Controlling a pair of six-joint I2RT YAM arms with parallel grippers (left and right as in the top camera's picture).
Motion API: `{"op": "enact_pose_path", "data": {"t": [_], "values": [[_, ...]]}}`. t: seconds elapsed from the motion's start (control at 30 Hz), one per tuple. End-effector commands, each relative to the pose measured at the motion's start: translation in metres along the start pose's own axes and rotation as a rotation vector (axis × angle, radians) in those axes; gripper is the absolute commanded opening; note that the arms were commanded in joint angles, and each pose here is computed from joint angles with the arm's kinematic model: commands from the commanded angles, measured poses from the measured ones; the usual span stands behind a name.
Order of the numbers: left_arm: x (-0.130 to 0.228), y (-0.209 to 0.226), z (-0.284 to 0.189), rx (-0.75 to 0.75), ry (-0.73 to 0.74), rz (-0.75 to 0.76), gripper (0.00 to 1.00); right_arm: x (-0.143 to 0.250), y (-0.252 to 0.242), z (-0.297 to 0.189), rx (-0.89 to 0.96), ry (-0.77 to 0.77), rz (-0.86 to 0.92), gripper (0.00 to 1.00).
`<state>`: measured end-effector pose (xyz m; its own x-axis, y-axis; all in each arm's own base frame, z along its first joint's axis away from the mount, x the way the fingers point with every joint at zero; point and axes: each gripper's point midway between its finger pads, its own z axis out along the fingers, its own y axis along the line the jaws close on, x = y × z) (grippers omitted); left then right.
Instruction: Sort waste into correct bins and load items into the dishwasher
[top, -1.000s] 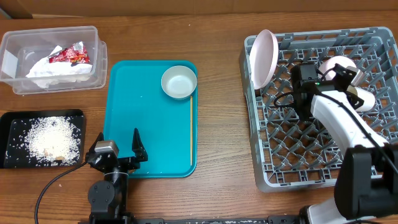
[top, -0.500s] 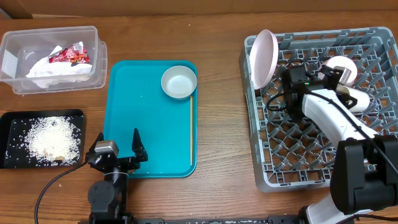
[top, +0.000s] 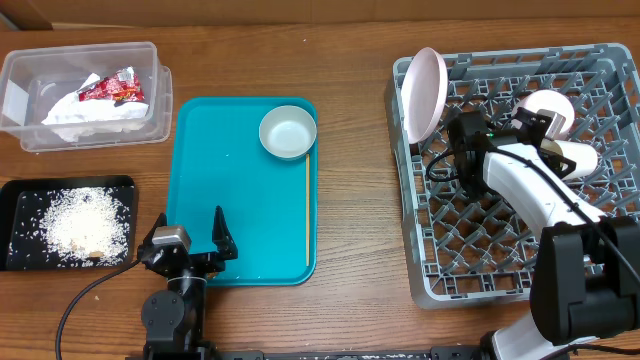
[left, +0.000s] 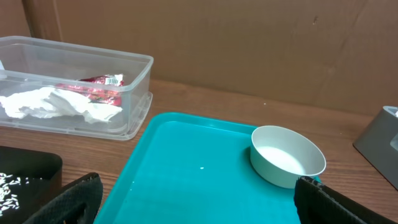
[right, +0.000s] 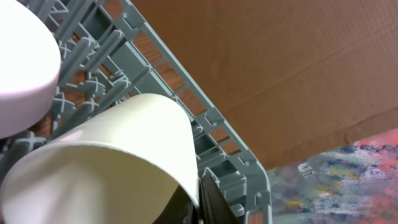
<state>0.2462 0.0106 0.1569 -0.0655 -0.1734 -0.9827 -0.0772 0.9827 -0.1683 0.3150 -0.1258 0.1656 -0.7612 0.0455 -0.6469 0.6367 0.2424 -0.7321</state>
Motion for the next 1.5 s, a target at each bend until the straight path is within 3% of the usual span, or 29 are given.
{"op": "enact_pose_path", "data": {"t": [0.0,0.23,0.53,0.57,0.63,0.7,0.9,1.1,1.33,1.37,1.47], "values": [[-0.001,0.001,0.000,-0.007,-0.009,0.022,1.00,0.003,0.003,0.002,-0.005,0.010,0.027,0.04],[-0.001,0.001,0.000,-0.007,-0.009,0.022,1.00,0.023,0.021,0.007,-0.015,0.035,-0.019,0.04],[-0.001,0.001,0.000,-0.007,-0.008,0.022,1.00,0.021,0.016,0.008,0.028,-0.009,-0.023,0.04],[-0.001,0.001,0.000,-0.007,-0.008,0.022,1.00,0.021,0.017,0.007,0.026,-0.010,-0.024,0.05],[-0.001,0.001,0.000,-0.007,-0.008,0.022,1.00,0.024,0.021,0.007,0.003,0.012,-0.020,0.20],[-0.001,0.001,0.000,-0.007,-0.008,0.022,1.00,0.035,0.031,0.006,-0.061,0.077,-0.015,0.25],[-0.001,0.001,0.000,-0.007,-0.008,0.022,1.00,0.055,0.050,0.000,-0.176,0.200,-0.018,0.14],[-0.001,0.001,0.000,-0.007,-0.009,0.022,1.00,0.051,0.048,-0.008,-0.223,0.237,-0.014,0.15],[-0.001,0.001,0.000,-0.007,-0.008,0.022,1.00,0.029,0.025,-0.030,-0.373,0.296,0.247,0.15],[-0.001,0.001,0.000,-0.007,-0.009,0.022,1.00,0.021,0.019,-0.035,-0.411,0.295,0.298,0.18],[-0.001,0.001,0.000,-0.007,-0.008,0.022,1.00,-0.009,-0.004,-0.048,-0.506,0.264,0.453,0.40]]}}
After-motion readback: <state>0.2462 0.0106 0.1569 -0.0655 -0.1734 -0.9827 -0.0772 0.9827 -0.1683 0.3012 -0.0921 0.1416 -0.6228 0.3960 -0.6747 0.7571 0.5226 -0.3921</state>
